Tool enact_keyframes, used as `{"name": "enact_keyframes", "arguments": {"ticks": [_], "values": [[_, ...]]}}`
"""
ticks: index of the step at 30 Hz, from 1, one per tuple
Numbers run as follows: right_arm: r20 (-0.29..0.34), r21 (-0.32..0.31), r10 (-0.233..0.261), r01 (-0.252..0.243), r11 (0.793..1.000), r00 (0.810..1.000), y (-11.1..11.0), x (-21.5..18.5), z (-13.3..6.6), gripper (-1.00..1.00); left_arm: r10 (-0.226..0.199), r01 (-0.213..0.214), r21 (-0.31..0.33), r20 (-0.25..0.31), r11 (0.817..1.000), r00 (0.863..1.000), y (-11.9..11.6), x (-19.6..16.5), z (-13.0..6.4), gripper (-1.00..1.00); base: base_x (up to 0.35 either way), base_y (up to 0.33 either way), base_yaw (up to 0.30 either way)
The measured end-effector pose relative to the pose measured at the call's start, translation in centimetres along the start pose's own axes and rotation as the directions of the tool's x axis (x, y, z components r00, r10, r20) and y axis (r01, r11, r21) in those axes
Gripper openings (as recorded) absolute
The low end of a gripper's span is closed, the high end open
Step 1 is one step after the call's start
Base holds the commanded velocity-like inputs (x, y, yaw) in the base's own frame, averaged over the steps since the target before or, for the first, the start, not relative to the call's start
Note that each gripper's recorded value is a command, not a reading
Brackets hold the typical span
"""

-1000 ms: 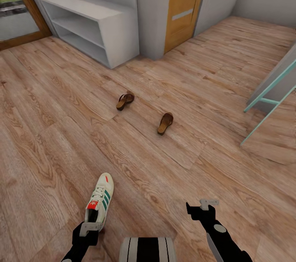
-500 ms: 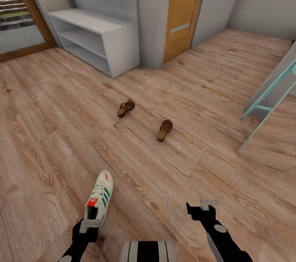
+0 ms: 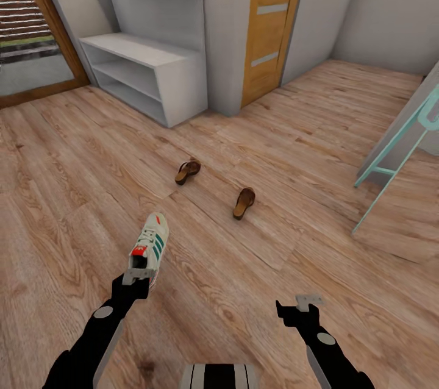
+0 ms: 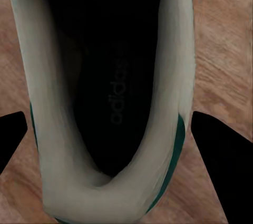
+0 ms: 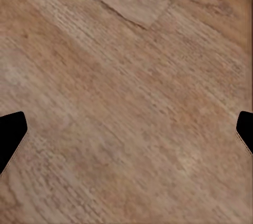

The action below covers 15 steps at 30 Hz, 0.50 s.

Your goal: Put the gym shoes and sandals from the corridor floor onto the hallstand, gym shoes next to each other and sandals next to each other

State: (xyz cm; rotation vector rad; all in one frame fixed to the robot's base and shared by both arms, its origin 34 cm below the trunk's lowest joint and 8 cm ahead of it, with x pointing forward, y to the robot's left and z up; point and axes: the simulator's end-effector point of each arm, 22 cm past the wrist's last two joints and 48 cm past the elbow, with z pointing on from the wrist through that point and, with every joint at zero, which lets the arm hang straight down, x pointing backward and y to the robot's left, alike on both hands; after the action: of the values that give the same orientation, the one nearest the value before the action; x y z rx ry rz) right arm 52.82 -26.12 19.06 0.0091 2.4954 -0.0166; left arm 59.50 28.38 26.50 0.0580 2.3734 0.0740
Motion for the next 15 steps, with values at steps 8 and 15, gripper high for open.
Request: {"name": "enact_keyframes", "arguments": {"ticks": [8, 15], "values": [[0.034, -0.003, 0.0, 0.0, 1.0, 0.999, 0.1, -1.8, -0.6, 1.0, -0.01, 0.01, 0.001, 0.066, 1.0, 0.998, -0.1, -5.5, -1.7, -1.0, 0.0, 0.0, 0.0], [0.014, -0.002, 0.003, -0.003, 1.0, 1.0, -0.1, -4.2, -1.5, 1.0, -0.012, 0.012, 0.002, 0.061, 1.0, 0.998, -0.2, -6.3, -2.5, -1.0, 0.0, 0.0, 0.0]]}}
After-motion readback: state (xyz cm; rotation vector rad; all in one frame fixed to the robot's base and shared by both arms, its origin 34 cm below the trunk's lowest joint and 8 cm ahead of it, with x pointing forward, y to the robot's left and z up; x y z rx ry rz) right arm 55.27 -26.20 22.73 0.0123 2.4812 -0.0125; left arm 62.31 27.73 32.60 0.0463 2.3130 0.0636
